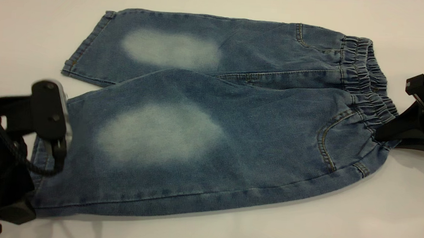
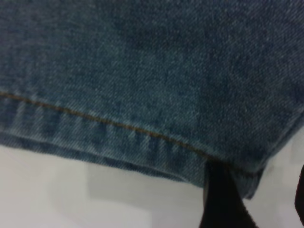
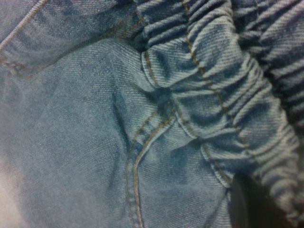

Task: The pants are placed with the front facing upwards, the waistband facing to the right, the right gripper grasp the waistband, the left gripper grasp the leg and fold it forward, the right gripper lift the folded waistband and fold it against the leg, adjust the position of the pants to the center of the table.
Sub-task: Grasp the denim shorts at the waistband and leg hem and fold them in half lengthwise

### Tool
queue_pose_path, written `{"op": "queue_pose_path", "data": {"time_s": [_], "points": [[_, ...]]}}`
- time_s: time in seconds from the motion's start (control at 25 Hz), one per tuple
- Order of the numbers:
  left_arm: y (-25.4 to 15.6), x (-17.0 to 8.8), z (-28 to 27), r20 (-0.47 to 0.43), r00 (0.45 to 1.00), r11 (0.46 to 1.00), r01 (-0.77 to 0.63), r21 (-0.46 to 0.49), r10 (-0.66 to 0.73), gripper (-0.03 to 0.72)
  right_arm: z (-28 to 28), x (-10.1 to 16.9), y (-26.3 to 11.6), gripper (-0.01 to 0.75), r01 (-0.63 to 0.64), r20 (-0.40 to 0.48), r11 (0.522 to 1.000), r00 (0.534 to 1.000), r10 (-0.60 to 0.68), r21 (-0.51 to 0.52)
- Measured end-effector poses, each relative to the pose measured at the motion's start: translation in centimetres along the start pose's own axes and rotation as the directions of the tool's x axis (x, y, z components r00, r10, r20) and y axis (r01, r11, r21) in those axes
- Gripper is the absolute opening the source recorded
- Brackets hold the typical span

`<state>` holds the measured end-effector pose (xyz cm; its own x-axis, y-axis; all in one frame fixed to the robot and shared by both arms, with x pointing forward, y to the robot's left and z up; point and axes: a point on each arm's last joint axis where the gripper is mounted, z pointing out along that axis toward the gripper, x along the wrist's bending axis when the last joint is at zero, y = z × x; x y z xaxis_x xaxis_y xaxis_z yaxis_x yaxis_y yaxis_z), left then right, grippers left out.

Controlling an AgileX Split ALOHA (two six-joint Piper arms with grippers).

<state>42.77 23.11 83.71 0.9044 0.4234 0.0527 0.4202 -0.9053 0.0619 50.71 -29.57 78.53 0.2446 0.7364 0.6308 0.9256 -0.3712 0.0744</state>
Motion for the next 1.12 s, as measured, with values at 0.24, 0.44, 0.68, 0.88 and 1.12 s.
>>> {"op": "queue_pose_path", "data": {"time_s": [0.24, 0.44, 0.68, 0.88, 1.12], "points": [[0.0, 0.1, 0.5, -0.005, 1.000, 1.000, -0.008, -0.002, 0.008, 0.342, 0.0, 0.1, 0.0, 0.036, 0.007, -0.009, 1.000, 1.000, -0.007, 0.000], [0.1, 0.1, 1.2, -0.010, 1.000, 1.000, -0.007, -0.006, 0.007, 0.342, 0.0, 0.1, 0.0, 0.036, 0.005, -0.015, 1.000, 1.000, -0.006, 0.000], [0.0, 0.1, 1.7, 0.001, 1.000, 1.000, -0.006, 0.006, 0.006, 0.335, 0.0, 0.2, 0.0, 0.036, 0.006, -0.022, 1.000, 1.000, -0.006, 0.000], [0.1, 0.1, 1.7, -0.005, 1.000, 1.000, -0.006, 0.000, 0.006, 0.199, 0.0, 0.4, 0.0, 0.037, 0.011, -0.041, 1.000, 0.999, -0.011, 0.005], [0.0, 0.0, 0.8, 0.000, 1.000, 1.000, -0.005, 0.004, 0.005, 0.061, -0.7, 1.3, 0.0, 0.036, 0.021, -0.084, 1.000, 0.996, -0.021, 0.000]]}}
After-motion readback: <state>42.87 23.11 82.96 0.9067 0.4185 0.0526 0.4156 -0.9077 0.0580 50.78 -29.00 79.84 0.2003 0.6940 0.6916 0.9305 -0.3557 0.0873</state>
